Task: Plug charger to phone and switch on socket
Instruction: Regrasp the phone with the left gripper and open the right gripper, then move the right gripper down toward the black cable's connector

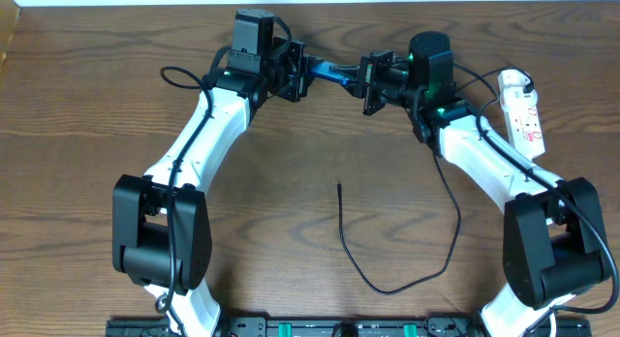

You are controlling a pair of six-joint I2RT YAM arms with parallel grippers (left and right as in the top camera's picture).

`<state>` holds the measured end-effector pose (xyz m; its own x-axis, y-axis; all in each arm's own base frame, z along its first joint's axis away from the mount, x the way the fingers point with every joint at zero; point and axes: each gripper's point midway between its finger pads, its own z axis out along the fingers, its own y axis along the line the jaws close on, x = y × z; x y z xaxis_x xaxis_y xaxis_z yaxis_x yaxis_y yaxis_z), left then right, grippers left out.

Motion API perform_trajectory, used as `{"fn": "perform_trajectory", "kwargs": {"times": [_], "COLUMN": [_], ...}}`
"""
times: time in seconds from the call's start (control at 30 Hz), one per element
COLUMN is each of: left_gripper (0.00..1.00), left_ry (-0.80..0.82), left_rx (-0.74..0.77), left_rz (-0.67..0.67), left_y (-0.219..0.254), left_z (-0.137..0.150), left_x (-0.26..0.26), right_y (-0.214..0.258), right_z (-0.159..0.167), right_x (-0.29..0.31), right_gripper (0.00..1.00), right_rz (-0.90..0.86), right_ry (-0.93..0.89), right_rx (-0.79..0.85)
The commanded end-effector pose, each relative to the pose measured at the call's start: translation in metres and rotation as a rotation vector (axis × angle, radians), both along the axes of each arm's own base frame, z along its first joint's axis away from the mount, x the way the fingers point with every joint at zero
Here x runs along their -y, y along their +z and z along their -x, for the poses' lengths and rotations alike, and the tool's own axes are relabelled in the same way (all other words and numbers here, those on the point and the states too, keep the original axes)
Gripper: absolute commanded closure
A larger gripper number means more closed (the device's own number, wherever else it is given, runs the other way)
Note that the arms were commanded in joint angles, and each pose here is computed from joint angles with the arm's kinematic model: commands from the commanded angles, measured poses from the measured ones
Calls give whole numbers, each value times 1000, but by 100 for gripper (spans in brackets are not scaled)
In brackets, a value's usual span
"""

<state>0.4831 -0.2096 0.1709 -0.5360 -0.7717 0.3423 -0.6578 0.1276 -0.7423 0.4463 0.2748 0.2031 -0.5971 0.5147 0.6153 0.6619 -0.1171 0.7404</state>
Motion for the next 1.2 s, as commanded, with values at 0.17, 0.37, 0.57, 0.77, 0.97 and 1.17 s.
{"fn": "perform_trajectory", "kwargs": {"times": [0.17, 0.37, 0.57, 0.77, 0.97, 1.17], "left_gripper": [92, 92, 93, 92, 92, 92], "left_ry": [-12, 7, 74, 10, -217, -361], "left_rx": [40, 47, 29, 6, 141, 214], "left_rz": [-6, -12, -4, 84, 65, 7], "left_y": [14, 14, 12, 17, 23, 15], "left_z": [1, -4, -15, -8, 11, 31], "left_x": [1, -12, -50, -79, -93, -100], "right_y": [16, 22, 22, 14, -3, -10], "right_z": [11, 5, -2, -8, -11, -10], "right_x": [-15, -8, 5, 23, 39, 39], "right_gripper": [82, 6, 1, 1, 1, 1], "right_rz": [-22, 11, 118, 299, 436, 529], "right_ry": [74, 83, 126, 190, 240, 286], "right_rx": [52, 164, 371, 639, 748, 847]}}
